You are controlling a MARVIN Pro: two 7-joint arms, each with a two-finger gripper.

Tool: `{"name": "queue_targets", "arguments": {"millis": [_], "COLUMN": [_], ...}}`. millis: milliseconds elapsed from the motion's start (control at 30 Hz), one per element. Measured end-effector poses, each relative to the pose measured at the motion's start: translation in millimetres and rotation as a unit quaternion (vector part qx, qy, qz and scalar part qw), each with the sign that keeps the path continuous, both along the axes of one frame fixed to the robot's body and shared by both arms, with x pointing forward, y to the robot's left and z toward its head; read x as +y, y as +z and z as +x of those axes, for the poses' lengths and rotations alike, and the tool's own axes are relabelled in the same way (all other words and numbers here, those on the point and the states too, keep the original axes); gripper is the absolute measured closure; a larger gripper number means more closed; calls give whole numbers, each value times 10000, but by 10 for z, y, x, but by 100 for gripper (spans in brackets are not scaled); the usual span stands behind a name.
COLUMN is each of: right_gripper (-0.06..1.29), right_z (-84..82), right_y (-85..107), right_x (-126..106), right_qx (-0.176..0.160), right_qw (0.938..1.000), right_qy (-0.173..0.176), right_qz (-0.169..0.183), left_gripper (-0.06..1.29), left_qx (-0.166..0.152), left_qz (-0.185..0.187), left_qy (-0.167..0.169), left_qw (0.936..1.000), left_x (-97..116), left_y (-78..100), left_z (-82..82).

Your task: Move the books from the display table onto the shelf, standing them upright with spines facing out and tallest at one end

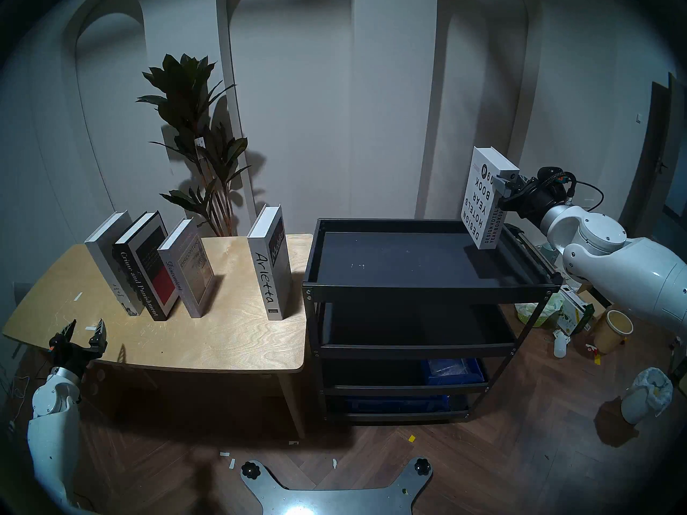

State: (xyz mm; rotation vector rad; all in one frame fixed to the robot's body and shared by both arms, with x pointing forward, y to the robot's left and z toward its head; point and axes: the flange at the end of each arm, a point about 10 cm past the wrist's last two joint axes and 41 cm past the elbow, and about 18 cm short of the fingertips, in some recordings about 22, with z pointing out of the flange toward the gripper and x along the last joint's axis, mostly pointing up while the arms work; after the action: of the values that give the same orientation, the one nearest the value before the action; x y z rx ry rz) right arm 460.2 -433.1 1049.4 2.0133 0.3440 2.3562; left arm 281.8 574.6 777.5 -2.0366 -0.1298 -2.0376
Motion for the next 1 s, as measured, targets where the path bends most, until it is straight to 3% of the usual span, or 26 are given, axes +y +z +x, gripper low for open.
{"name": "queue_targets", "arguments": {"millis": [167, 600, 1000], "right_gripper": [82, 82, 82], "right_z": [-44, -184, -156], "right_y": [8, -400, -321], "right_x": [-67, -344, -551], "right_qx": [-130, 123, 618], "right_qw": [9998, 9981, 9979], "right_qy": [-179, -600, -168], "right_qz": [-28, -18, -118], "left_gripper": [-2, -2, -2], "left_qx": [1, -1, 1], "left_qz": [3, 10, 14], "left_qy": [-1, -5, -9], "left_qw": [10000, 10000, 10000], "left_x": [0, -2, -2], "left_y": [1, 5, 5], "left_z": [0, 2, 2]}}
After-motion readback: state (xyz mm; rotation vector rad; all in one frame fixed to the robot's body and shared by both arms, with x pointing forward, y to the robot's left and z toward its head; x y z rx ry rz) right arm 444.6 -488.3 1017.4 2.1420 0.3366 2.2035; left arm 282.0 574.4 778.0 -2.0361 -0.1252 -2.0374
